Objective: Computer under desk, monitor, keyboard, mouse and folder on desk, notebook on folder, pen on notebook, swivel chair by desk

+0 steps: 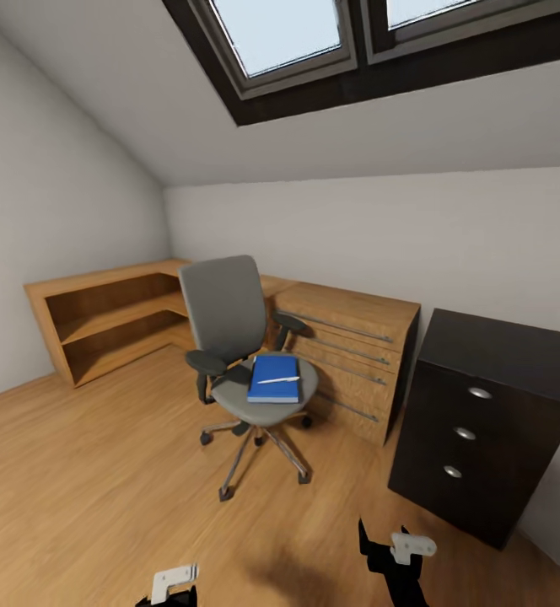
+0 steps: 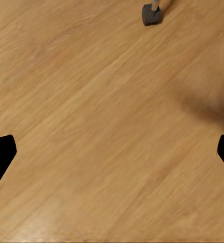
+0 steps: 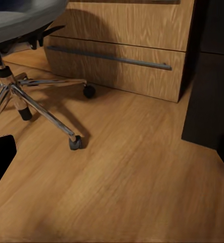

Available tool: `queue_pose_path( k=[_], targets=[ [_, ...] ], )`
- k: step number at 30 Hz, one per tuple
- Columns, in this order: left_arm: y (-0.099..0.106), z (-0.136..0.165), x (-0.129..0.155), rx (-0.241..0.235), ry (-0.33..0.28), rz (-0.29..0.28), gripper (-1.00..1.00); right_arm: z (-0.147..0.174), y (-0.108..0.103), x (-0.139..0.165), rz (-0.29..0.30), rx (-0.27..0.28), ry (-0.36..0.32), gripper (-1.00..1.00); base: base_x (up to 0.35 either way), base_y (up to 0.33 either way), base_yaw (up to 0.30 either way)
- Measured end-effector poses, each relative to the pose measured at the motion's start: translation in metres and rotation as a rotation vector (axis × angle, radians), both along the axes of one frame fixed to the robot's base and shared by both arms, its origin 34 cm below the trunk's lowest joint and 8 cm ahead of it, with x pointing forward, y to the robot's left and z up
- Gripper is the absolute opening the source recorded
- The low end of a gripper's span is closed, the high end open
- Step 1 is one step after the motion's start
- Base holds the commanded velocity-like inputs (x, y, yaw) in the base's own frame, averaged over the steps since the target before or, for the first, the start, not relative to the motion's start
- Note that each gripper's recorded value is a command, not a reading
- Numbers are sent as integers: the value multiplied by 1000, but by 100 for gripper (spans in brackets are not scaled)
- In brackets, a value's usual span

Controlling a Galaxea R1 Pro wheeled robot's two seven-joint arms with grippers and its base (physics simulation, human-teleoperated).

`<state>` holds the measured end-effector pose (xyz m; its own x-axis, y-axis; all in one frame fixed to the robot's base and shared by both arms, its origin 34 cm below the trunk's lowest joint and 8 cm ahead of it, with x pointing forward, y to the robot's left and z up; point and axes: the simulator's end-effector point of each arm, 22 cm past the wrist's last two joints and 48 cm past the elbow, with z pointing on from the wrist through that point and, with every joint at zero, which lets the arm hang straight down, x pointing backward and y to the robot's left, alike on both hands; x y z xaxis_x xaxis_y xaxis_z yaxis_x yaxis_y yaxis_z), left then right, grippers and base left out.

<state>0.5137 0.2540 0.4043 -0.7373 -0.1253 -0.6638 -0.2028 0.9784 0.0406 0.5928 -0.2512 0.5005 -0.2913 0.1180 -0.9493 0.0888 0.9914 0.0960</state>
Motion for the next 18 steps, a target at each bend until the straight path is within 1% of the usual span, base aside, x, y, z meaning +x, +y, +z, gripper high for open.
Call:
queue_pose_path(
  k=[3, 4, 11, 14, 18],
  targets=[
    [1, 4, -1, 1, 6, 1, 100, 4, 0, 0, -1, 1, 5, 100, -329, 0, 60],
    [1, 5, -1, 1, 8, 1, 100, 5, 0, 0, -1, 1, 6, 100, -156, 0, 75],
    [2, 16, -2, 3, 19, 3, 100, 15, -1, 1, -3, 1, 17, 100, -78, 0, 81],
    [2, 19, -2, 3, 25, 3, 100, 19, -1, 1, -4, 1, 22, 100, -242, 0, 91],
    [2, 25, -3, 3, 31, 3, 100, 24, -1, 1, -3, 0, 28, 100, -323, 0, 42]
  ],
)
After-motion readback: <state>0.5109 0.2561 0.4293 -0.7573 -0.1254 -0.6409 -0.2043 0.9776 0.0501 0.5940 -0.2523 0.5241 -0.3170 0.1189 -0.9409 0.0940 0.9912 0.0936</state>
